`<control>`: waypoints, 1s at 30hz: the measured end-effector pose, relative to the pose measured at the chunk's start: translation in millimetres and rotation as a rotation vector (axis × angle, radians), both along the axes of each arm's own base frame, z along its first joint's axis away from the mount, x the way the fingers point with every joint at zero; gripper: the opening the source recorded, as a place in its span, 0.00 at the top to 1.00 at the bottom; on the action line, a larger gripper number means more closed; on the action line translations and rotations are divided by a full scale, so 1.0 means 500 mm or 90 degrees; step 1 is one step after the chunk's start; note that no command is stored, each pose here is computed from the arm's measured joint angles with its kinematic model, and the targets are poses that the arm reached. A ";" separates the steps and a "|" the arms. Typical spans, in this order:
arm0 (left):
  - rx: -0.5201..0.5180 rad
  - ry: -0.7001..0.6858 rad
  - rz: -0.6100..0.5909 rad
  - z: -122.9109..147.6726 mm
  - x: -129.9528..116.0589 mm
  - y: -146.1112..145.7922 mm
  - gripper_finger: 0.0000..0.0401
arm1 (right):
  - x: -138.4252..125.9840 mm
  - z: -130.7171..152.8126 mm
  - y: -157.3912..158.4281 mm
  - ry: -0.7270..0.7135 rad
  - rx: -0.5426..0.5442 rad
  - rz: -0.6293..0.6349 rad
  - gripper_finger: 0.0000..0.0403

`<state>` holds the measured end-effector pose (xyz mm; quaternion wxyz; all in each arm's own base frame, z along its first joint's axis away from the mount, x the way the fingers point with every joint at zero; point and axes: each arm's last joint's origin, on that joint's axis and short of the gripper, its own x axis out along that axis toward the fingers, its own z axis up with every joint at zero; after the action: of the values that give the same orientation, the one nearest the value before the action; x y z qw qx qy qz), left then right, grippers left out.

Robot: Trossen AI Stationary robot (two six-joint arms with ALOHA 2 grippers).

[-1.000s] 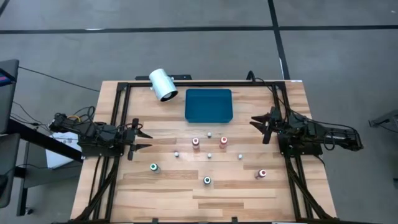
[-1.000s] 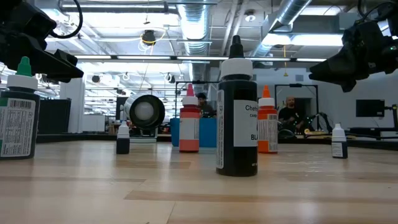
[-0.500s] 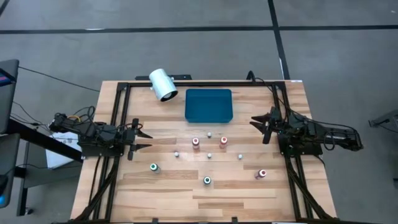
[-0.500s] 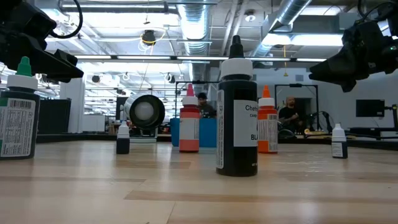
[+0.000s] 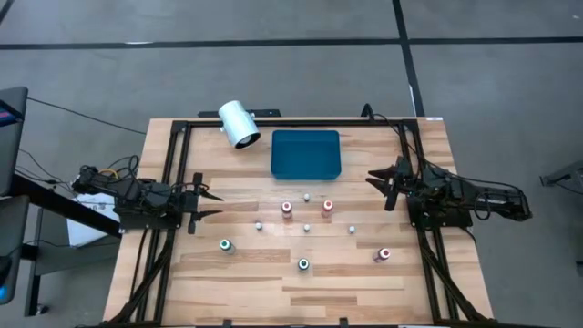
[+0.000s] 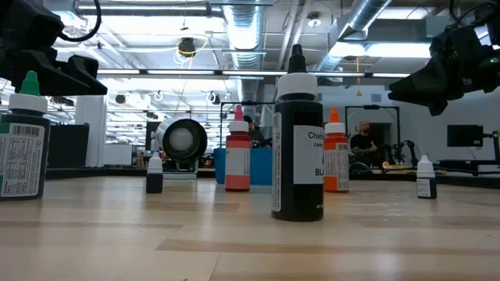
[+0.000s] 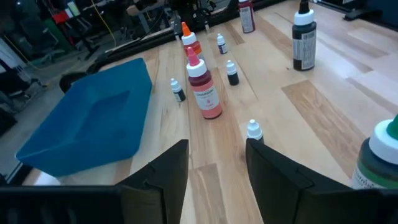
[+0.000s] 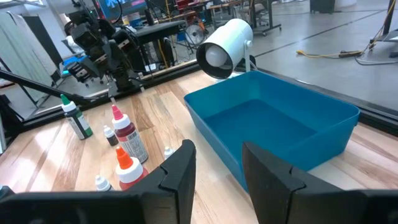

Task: Pick & Place food coloring
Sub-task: Put the large orange food coloring bottle into the blue bin

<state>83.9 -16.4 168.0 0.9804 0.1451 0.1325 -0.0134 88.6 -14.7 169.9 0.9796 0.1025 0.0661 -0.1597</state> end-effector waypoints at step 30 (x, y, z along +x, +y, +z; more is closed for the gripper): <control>-0.281 -0.004 0.077 0.000 0.000 0.000 0.62 | 0.003 0.011 0.000 -0.088 0.133 -0.018 0.71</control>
<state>83.9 -16.4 168.1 0.9878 -0.0811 0.1317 0.0171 90.0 -14.7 175.4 0.9635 0.2156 0.0134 -0.1583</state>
